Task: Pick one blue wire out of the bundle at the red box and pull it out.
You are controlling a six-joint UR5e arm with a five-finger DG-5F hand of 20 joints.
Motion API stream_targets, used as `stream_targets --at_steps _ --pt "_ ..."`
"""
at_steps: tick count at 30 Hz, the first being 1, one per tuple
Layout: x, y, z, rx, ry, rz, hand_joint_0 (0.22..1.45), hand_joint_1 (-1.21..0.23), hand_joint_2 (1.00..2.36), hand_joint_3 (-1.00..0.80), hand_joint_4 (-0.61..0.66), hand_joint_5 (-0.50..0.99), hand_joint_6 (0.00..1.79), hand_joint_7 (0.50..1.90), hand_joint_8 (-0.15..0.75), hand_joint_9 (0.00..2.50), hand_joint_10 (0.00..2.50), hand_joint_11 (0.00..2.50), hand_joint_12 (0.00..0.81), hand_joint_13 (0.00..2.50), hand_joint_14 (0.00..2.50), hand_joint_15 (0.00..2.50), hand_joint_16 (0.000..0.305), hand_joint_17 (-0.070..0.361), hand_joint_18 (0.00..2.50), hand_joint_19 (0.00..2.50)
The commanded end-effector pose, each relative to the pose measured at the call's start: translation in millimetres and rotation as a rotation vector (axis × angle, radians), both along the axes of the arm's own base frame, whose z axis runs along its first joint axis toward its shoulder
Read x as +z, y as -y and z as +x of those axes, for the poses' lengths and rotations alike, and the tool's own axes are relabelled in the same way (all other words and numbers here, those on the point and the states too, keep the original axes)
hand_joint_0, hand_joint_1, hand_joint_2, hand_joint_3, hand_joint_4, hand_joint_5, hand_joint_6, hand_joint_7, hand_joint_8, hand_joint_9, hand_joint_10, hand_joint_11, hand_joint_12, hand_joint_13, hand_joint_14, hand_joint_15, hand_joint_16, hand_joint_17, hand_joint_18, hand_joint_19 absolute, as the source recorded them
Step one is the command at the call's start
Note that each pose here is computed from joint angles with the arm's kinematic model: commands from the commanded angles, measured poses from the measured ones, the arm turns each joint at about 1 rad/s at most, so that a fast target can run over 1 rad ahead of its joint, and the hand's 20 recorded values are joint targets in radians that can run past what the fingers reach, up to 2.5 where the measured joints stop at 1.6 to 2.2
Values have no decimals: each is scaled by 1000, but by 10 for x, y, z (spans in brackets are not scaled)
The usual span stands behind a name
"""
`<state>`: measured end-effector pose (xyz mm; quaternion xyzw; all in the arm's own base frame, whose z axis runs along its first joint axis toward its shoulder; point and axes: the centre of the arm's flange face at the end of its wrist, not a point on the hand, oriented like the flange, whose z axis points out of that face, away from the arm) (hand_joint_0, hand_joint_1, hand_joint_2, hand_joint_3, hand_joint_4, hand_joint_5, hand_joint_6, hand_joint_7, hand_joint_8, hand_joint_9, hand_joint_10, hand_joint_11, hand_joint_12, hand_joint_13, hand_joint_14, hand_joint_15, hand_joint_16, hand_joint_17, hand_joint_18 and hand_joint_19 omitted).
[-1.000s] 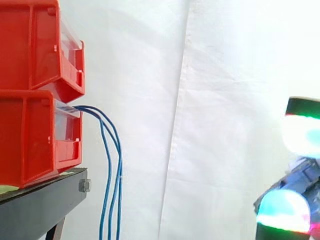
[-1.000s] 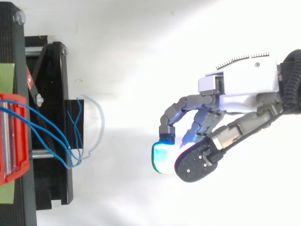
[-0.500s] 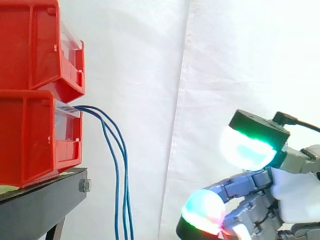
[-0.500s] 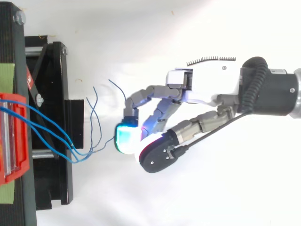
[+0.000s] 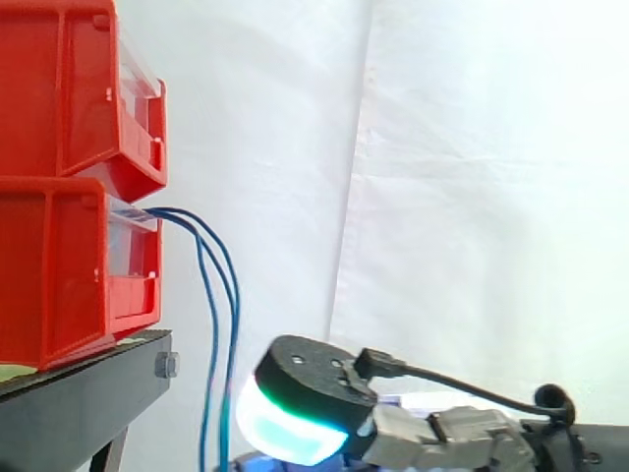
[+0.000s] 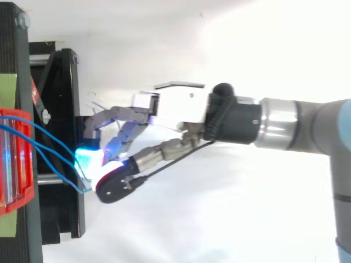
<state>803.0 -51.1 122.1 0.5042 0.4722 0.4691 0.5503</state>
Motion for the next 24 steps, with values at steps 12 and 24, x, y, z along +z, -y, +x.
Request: stream_targets --at_steps 12,24 --pt "-186 -35 25 -15 88 -37 496 -579 1000 -500 210 -116 545 1125 341 979 11 748 445 871 20 605 60 134 669 556" --pt "-193 -171 38 -4 121 -55 469 -580 1000 -500 237 -119 534 1127 338 939 13 705 450 832 18 571 63 141 573 455"
